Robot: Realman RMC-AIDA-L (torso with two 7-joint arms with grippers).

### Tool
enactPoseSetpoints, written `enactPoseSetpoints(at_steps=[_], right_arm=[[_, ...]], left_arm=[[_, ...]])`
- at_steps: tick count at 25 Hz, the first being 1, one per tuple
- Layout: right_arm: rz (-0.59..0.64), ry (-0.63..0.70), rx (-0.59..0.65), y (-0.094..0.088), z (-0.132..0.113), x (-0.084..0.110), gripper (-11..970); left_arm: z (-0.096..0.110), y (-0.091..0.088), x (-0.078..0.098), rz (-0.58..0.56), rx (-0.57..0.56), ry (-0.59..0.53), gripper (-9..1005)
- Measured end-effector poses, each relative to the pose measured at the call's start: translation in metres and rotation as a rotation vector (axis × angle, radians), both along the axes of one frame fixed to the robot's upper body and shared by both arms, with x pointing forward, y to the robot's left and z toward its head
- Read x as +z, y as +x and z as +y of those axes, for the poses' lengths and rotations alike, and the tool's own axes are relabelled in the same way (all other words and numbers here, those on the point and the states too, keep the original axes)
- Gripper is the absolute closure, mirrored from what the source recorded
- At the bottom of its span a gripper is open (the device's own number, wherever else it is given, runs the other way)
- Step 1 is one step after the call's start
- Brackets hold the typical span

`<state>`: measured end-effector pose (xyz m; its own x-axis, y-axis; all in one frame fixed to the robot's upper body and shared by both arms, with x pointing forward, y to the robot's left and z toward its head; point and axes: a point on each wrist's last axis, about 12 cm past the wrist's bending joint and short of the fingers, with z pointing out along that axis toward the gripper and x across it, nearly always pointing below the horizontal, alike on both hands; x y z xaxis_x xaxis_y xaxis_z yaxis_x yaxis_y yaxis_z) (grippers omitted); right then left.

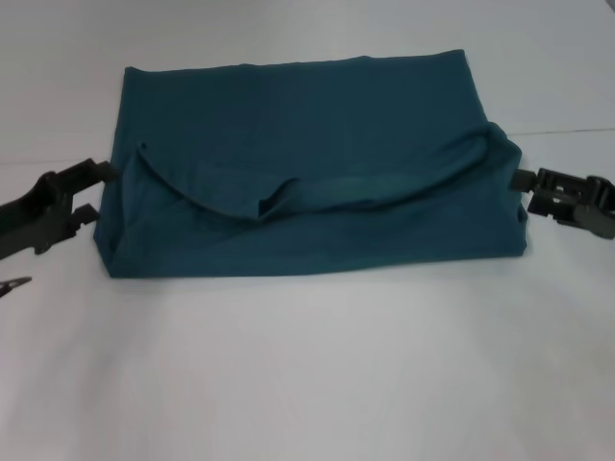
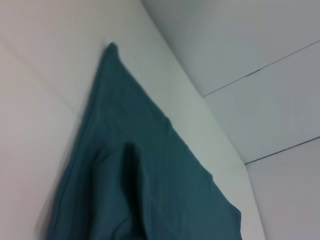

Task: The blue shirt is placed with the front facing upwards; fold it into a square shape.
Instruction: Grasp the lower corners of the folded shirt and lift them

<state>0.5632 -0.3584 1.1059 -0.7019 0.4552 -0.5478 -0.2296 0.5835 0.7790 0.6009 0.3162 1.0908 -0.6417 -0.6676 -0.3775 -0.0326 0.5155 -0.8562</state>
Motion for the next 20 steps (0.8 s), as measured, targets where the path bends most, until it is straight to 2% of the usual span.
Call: enactPoseSetpoints(at_steps=[3,5,7,11,17,20], right_arm=[[-0.001,0.030,0.007,-0.010,-0.002,-0.007,122],[0.002,0.031,0.009,-0.012,-0.002,-0.009,122],[0.003,0.025,0.013,-0.012,-0.003,-0.010,122],[-0.006,0.012,0.015,-0.011,-0.003,-0.010,122],[-0.005,0.011,0.010,-0.011,-0.003,-0.011,122],[-0.002,0.013,0.007,-0.011,-0.003,-0.012,122]], left_arm=[[0.000,-0.004,-0.007,0.027,-0.001,-0.007,203],[-0.001,-0.004,-0.010,0.034,-0.016,0.028,204],[-0.002,-0.002,-0.011,0.017,-0.053,0.112,204],[-0.007,0.005,-0.012,-0.087,-0.138,0.328,205],[-0.020,0.009,-0.029,-0.059,-0.157,0.470,205],[-0.024,0.010,-0.033,-0.046,-0.170,0.500,205]])
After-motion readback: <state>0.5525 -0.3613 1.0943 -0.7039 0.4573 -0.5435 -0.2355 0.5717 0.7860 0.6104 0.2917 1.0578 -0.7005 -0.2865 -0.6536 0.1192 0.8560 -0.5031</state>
